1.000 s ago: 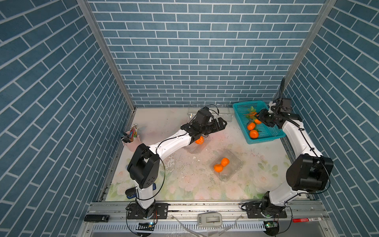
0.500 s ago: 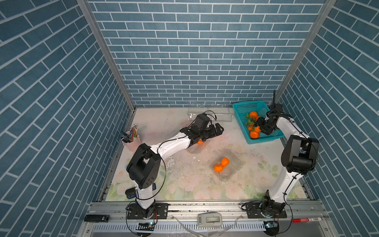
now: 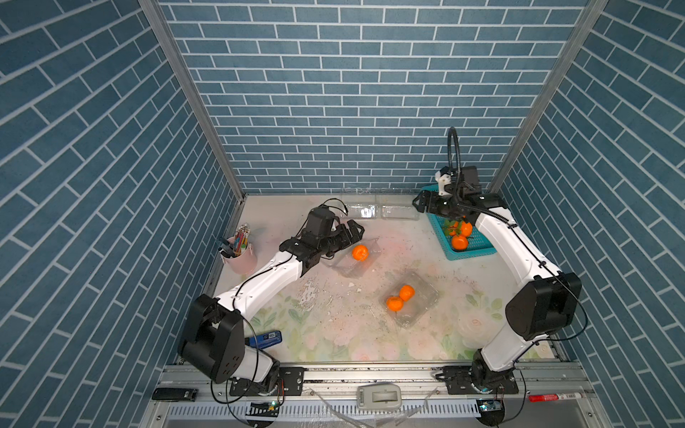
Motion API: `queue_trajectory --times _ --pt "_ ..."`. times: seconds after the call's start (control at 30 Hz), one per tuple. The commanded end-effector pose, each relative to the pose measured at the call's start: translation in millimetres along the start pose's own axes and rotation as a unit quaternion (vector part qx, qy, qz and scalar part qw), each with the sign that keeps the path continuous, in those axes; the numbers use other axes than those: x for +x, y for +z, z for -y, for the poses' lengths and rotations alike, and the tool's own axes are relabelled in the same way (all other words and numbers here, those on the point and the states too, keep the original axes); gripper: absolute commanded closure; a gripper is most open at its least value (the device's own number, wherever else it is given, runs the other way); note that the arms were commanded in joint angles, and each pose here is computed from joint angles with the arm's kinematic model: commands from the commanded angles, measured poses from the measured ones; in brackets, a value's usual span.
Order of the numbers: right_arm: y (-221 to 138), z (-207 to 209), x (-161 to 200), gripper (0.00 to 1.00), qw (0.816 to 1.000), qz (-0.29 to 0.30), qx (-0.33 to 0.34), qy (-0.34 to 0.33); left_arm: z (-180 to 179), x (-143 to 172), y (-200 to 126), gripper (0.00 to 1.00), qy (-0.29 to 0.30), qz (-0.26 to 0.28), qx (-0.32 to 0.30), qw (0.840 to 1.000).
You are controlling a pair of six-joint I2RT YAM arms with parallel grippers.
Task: Take oranges out of containers
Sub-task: Pick up the orange from the packing box.
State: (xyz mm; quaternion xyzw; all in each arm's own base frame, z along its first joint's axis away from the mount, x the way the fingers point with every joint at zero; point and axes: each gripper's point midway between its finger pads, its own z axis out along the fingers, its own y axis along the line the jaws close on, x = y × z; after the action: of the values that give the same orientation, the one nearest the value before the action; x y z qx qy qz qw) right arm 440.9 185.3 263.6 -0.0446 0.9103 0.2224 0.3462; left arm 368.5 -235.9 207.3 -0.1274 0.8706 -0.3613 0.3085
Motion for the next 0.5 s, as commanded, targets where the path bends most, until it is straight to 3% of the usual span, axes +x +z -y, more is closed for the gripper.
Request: queue_trajectory --times 0.0,0.2,0.47 --pt "26 -33 27 0.11 0.996 -0.049 -0.032 -0.062 -30 12 -3 0.01 -0.027 -0.014 -0.023 0.999" --pt "67 -95 73 0.16 0.982 -0.116 -0.072 -0.131 -55 26 -5 0.01 -0.083 -0.004 -0.011 0.997" --pt "104 -127 125 0.26 0.960 -0.196 -0.068 -0.190 -92 46 -6 0.01 -0.153 0.005 -0.010 0.988"
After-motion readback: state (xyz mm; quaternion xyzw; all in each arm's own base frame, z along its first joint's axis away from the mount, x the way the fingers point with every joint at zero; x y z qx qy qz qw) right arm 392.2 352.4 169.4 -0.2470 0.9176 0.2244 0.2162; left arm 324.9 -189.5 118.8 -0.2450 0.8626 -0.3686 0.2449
